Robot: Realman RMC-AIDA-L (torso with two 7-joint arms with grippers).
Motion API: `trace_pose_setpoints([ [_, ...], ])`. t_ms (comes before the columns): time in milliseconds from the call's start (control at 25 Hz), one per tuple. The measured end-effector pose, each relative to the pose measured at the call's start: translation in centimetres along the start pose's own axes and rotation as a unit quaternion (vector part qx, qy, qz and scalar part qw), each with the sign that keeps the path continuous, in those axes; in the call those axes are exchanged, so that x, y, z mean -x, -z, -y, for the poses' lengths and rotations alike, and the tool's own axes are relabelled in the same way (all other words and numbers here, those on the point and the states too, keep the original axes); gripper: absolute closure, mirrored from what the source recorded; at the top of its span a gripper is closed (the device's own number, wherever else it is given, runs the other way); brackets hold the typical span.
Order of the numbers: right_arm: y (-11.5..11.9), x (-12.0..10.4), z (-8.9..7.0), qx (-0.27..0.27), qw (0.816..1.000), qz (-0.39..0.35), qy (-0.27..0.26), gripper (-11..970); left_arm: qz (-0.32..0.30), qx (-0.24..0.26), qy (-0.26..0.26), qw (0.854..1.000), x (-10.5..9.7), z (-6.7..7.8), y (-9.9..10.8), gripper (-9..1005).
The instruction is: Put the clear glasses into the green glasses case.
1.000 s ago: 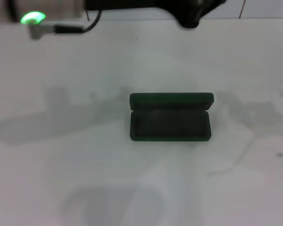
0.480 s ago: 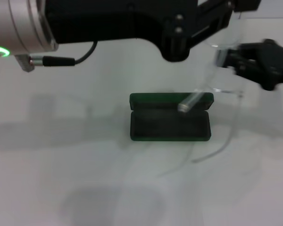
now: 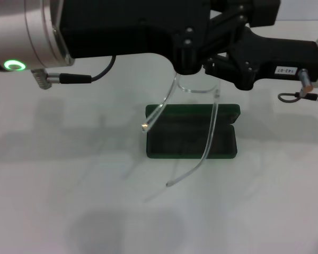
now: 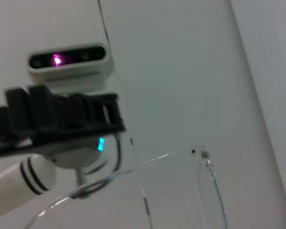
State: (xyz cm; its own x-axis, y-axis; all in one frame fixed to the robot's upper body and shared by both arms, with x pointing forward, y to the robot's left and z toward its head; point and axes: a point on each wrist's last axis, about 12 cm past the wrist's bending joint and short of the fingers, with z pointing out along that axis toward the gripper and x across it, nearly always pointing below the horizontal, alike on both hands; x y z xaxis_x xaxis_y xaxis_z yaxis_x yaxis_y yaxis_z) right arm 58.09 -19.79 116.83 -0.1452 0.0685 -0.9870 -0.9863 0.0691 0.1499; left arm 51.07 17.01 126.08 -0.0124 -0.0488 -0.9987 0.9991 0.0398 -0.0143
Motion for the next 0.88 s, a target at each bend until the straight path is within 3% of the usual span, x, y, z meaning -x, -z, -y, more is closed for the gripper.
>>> trace_pose_setpoints([
  [560, -0.1, 0.2, -0.5, 0.015, 1.000, 0.021, 0.002, 844, 0.005, 0.015, -0.009, 1.000, -1.9, -1.1, 0.7, 960],
  [880, 0.1, 0.0, -0.6, 0.011, 1.000, 0.024, 0.000, 844, 0.049, 0.014, -0.010, 0.999, -2.9, -1.4, 1.6, 959],
])
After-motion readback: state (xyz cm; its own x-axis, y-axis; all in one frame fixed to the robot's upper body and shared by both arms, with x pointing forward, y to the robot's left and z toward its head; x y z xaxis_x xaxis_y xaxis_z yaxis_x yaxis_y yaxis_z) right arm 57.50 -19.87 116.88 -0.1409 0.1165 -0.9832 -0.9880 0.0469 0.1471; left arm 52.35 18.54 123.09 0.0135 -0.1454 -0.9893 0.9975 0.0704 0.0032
